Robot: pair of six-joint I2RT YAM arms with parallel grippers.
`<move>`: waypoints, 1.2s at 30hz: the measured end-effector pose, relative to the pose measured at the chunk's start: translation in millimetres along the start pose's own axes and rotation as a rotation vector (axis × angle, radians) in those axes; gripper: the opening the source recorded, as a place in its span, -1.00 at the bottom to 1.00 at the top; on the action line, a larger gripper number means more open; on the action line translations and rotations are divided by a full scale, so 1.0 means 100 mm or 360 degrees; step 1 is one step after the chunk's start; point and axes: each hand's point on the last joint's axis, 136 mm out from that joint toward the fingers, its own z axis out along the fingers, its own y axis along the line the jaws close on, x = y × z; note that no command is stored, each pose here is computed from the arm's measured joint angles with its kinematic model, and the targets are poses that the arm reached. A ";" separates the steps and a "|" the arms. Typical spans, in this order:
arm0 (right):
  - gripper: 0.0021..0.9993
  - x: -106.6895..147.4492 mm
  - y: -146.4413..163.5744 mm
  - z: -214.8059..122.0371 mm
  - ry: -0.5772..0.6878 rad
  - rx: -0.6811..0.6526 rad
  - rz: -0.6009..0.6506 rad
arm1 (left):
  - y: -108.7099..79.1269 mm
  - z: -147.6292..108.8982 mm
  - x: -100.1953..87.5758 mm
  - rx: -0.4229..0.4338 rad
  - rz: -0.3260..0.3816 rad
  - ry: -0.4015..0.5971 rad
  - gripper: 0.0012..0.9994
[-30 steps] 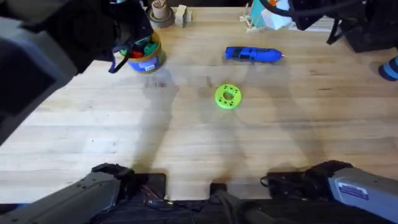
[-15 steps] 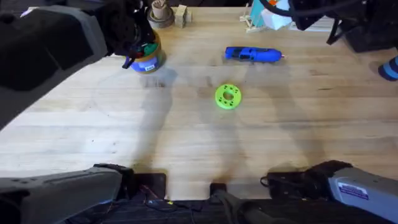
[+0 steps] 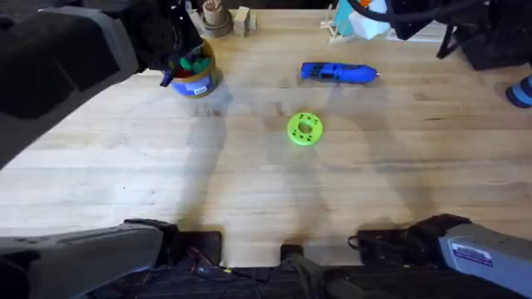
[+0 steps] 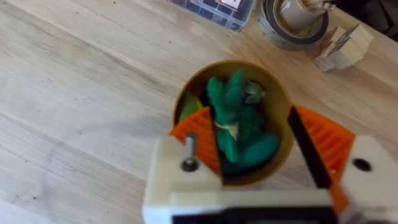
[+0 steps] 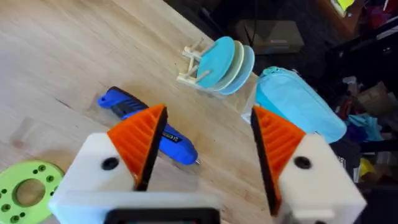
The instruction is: Pick up the gripper from the table and insert it into the empty holder that is missing its gripper. Then pick up a screw, insert it into the mounting hole, and use the screwdriver to tighten it. Finally, clean up the table by picking up the vegetable and placing it into the bucket.
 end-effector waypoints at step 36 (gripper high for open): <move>0.73 0.14 0.01 -0.46 0.0042 -0.0029 -0.0002 | 0.74 -2.56 0.18 0.0516 0.0205 -0.0281 0.99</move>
